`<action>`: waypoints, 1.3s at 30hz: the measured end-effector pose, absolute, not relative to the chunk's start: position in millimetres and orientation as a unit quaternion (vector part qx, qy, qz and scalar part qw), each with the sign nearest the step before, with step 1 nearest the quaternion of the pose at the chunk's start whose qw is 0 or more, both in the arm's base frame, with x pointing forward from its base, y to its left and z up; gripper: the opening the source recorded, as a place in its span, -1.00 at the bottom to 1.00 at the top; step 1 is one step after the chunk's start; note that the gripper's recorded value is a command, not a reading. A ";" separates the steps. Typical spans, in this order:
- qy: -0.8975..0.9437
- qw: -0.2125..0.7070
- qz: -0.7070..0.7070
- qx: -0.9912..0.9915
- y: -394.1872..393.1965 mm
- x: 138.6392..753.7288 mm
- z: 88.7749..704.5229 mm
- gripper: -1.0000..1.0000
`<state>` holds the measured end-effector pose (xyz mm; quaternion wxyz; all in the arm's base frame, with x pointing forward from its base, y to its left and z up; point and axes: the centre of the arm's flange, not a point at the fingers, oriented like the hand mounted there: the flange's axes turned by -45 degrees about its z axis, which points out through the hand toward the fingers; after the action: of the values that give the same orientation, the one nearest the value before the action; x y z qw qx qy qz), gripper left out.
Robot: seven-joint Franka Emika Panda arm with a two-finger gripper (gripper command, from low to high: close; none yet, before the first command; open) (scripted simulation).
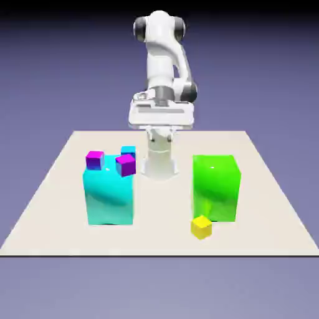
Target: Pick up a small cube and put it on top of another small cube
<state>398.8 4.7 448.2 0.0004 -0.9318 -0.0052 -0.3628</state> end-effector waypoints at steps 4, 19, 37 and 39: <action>0.066 0.023 -0.276 -0.959 5.9 427.5 411.4 0.00; 0.328 0.112 0.087 -0.934 36.0 488.7 245.4 0.00; 0.434 0.159 0.302 -0.834 85.5 487.8 138.4 -1.00; 0.419 0.157 0.298 -0.843 76.1 497.1 167.2 -1.00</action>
<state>497.1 76.1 167.2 0.1573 -0.8429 0.4194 0.2982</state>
